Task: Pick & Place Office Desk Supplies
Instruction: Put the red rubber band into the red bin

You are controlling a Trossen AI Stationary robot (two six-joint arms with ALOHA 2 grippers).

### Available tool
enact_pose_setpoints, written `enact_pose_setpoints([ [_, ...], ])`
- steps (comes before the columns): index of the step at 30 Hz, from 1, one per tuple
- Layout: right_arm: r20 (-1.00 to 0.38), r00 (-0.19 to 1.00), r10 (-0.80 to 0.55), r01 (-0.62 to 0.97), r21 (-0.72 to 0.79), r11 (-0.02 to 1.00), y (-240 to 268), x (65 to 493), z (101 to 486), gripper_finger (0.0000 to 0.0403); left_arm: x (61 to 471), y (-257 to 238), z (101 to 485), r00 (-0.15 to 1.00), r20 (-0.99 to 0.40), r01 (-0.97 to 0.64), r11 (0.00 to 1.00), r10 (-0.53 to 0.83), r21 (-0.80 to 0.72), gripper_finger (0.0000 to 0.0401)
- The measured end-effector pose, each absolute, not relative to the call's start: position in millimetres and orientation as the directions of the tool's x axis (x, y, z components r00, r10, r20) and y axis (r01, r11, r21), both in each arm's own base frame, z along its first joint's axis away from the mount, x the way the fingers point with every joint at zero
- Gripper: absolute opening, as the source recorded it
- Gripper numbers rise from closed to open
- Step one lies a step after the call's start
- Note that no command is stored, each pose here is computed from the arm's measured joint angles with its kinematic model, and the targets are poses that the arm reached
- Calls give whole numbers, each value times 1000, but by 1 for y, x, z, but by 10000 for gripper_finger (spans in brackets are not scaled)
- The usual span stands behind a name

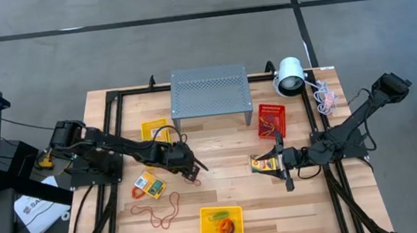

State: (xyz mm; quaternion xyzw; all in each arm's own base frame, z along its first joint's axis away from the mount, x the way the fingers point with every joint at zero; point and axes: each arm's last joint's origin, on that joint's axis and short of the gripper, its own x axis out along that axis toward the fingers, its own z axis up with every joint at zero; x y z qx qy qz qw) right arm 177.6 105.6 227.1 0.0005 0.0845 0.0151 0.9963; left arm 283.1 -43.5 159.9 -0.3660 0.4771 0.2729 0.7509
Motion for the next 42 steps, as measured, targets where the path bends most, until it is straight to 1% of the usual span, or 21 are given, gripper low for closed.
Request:
enact_pose_setpoints([
  [5, -169, 985, 31, -30, 6, 1000, 106, 178, 227, 188, 288, -43, 153, 306, -950, -787, 577, 61, -217, 182],
  [8, -170, 985, 33, -31, 12, 999, 106, 177, 227, 188, 288, -42, 151, 266, -962, -810, 554, 59, -190, 182],
  [13, -176, 981, 84, -80, 28, 996, 108, 177, 227, 188, 288, -42, 153, 270, -961, -825, 529, 60, -199, 182],
  [16, -177, 981, 85, -80, 32, 996, 108, 177, 227, 188, 288, -42, 151, 264, -963, -827, 527, 58, -195, 182],
  [24, -174, 981, 85, -78, 49, 996, 108, 177, 227, 188, 285, -40, 144, 198, -978, -852, 505, 68, -137, 182],
  [30, -173, 981, 85, -76, 57, 995, 108, 177, 227, 188, 289, -41, 132, 163, -986, -853, 508, 41, -120, 182],
  [36, -173, 981, 85, -76, 57, 995, 108, 177, 227, 188, 289, -40, 130, 161, -986, -855, 504, 34, -122, 181],
  [39, -173, 981, 85, -76, 57, 995, 108, 177, 227, 188, 289, -40, 130, 153, -988, -853, 507, 15, -125, 170],
  [42, -173, 981, 85, -76, 56, 995, 108, 177, 227, 188, 288, -39, 130, 143, -990, -847, 519, 7, -118, 144],
])
